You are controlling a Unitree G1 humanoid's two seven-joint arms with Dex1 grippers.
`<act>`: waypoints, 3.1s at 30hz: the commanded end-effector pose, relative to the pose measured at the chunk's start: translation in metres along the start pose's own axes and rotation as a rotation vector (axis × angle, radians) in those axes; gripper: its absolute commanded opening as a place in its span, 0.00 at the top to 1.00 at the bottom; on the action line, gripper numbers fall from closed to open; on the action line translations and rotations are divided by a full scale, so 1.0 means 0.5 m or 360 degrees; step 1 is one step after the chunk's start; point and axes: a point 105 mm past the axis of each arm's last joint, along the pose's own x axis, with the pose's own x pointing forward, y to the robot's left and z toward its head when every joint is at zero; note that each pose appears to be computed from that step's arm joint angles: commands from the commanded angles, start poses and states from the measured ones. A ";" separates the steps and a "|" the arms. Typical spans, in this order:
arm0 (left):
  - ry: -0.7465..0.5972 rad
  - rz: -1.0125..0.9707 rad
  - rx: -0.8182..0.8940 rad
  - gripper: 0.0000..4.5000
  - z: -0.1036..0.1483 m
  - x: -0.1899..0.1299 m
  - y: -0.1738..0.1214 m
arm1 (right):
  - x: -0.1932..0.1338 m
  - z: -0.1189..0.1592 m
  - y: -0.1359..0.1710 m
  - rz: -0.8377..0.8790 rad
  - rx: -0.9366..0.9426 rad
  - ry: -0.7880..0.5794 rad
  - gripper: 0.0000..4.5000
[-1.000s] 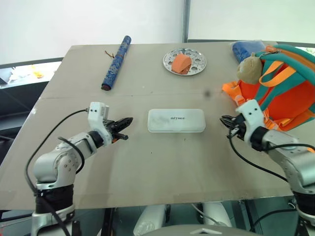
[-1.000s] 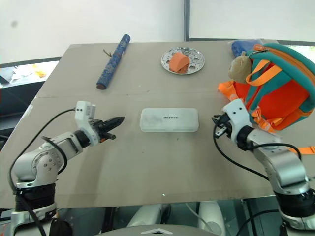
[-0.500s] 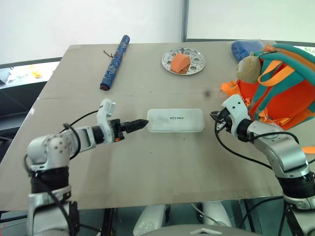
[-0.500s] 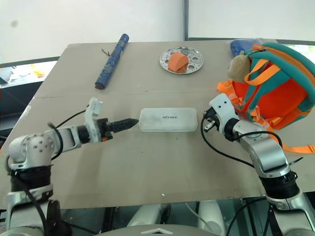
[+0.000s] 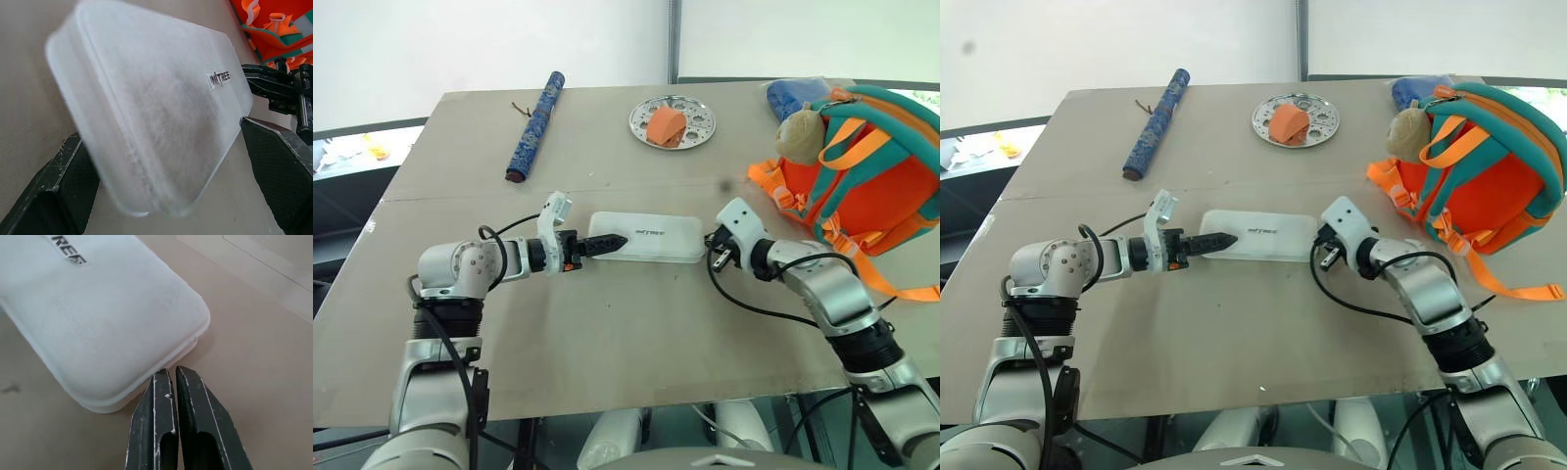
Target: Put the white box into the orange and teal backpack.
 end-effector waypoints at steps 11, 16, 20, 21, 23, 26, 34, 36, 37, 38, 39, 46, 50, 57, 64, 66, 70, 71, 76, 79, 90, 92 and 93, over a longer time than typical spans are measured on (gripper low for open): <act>-0.0092 -0.0226 -0.0248 0.36 -0.003 0.007 -0.025 | 0.000 0.001 -0.013 0.0006 -0.0096 -0.0049 1.00; -0.0193 -0.0305 -0.0308 0.37 0.010 -0.011 -0.038 | -0.094 0.020 -0.070 -0.0253 0.0087 -0.0217 0.94; -0.0339 -0.0340 -0.0334 0.37 0.029 -0.021 -0.046 | -0.193 0.020 -0.078 -0.0381 0.0184 -0.0256 0.64; -0.0386 -0.0356 -0.0346 0.37 0.035 -0.024 -0.048 | -0.221 0.021 -0.075 -0.0406 0.0237 -0.0279 0.51; -0.0430 -0.0347 -0.0354 0.37 0.037 -0.025 -0.047 | -0.274 0.023 -0.068 -0.0486 0.0293 -0.0314 0.40; -0.0495 -0.0314 -0.0374 0.37 0.042 -0.022 -0.043 | -0.341 0.020 -0.053 -0.0588 0.0426 -0.0326 0.12; -0.0489 -0.0293 -0.0351 0.37 0.053 0.010 -0.053 | -0.378 0.021 -0.162 -0.1122 0.0645 -0.0360 0.11; -0.0497 -0.0315 -0.0344 0.37 0.061 0.013 -0.060 | -0.356 0.043 -0.191 -0.1150 0.0654 -0.0447 0.11; -0.0499 -0.0324 -0.0321 0.37 0.067 0.012 -0.065 | -0.336 0.066 -0.217 -0.1154 0.0630 -0.0508 0.11; -0.0501 -0.0320 -0.0305 0.37 0.071 0.011 -0.067 | -0.319 0.086 -0.236 -0.1146 0.0616 -0.0564 0.11; -0.0504 -0.0312 -0.0291 0.37 0.073 0.009 -0.067 | -0.308 0.097 -0.254 -0.1163 0.0607 -0.0589 0.11; -0.0588 -0.0271 -0.0269 0.38 0.074 -0.016 -0.055 | -0.281 0.108 -0.268 -0.1145 0.0368 -0.0576 0.59; -0.0684 -0.0260 -0.0265 0.38 0.079 -0.028 -0.048 | -0.271 0.131 -0.256 -0.1012 0.0205 -0.0642 0.99; -0.0949 -0.0219 -0.0221 0.38 0.134 -0.043 -0.030 | -0.251 0.285 -0.169 -0.0433 -0.0111 -0.1063 1.00; -0.1150 -0.0226 -0.0095 0.38 0.179 -0.073 -0.038 | -0.228 0.313 -0.035 0.0158 -0.0215 -0.1059 1.00; -0.1219 -0.0192 -0.0006 0.38 0.194 -0.084 -0.041 | -0.209 0.266 -0.017 0.0238 -0.0231 -0.0898 1.00; -0.1424 -0.0072 0.0416 0.38 0.227 -0.112 -0.061 | -0.182 0.133 -0.047 0.0120 -0.0176 -0.0508 1.00; -0.1399 -0.0150 0.0487 0.38 0.225 -0.112 -0.079 | -0.186 0.115 -0.055 0.0096 -0.0172 -0.0463 1.00; -0.1389 -0.0343 0.0973 0.38 0.224 -0.113 -0.146 | -0.199 0.112 -0.071 0.0049 -0.0155 -0.0495 1.00; -0.1384 -0.0366 0.1193 0.38 0.221 -0.094 -0.175 | -0.207 0.135 -0.062 0.0096 -0.0120 -0.0579 1.00; -0.1224 -0.0486 0.1540 0.38 0.180 -0.017 -0.196 | -0.265 0.213 -0.019 0.0433 0.0043 -0.0833 1.00; -0.1124 -0.0571 0.1589 0.38 0.153 0.004 -0.199 | -0.272 0.220 -0.020 0.0448 0.0055 -0.0857 1.00; -0.1095 -0.0601 0.1597 0.38 0.145 0.010 -0.200 | -0.273 0.222 -0.021 0.0451 0.0057 -0.0861 1.00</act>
